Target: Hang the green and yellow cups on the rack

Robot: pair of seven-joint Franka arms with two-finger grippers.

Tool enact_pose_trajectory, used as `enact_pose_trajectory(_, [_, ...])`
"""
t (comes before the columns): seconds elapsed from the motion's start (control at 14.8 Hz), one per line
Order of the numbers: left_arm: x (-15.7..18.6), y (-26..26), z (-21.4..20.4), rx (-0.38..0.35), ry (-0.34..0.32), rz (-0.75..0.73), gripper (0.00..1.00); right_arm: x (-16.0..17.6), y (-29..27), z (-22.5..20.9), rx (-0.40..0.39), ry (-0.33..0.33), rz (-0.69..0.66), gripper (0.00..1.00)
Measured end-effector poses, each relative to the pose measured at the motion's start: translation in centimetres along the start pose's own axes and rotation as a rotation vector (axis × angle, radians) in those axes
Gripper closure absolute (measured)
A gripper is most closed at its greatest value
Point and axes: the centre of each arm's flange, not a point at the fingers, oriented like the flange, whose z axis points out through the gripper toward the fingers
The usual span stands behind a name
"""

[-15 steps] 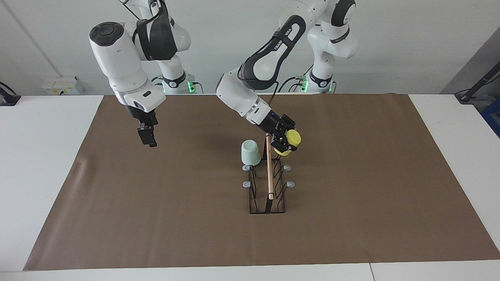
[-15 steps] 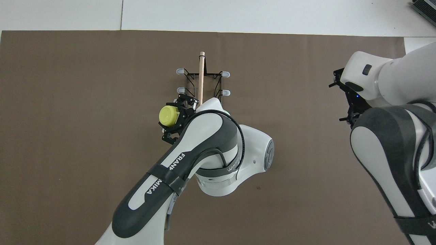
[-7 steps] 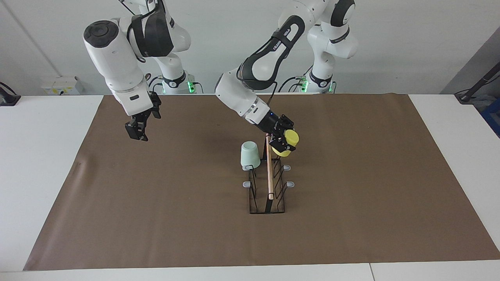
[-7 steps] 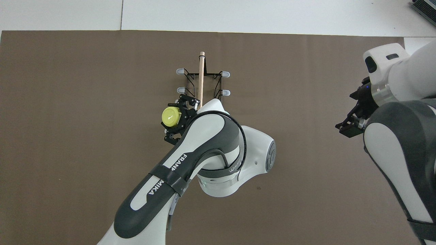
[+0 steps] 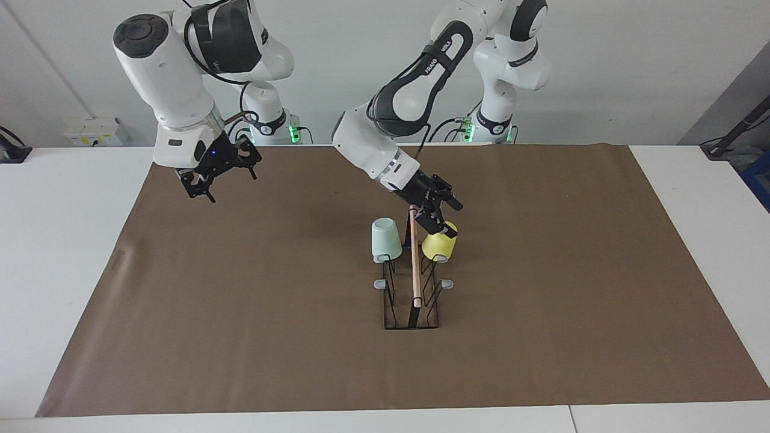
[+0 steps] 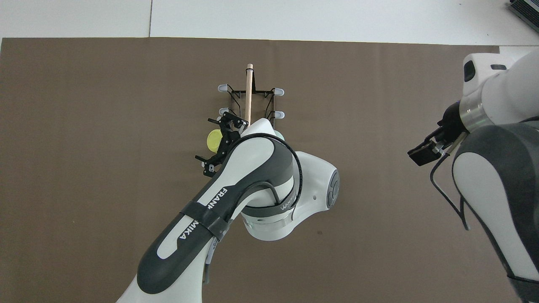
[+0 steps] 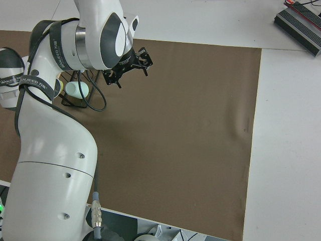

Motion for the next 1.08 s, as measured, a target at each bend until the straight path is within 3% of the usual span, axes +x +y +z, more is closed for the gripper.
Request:
enact_pose_trajectory(0.47, [3.8, 2.7, 5.9, 0.050, -0.021, -0.049, 0.00, -1.6, 3.2, -0.9, -0.013, 0.032, 0.074, 0.00])
enact_pose_trajectory(0.88, [15.5, 5.2, 9.2, 0.078, -0.179, -0.041, 0.00, -1.5, 3.3, -1.5, -0.017, 0.048, 0.288, 0.00])
enact_pose_trajectory(1.08, [19.0, 5.8, 11.4, 0.055, -0.256, -0.004, 0.00, -1.5, 3.0, -1.5, -0.017, 0.035, 0.333, 0.00])
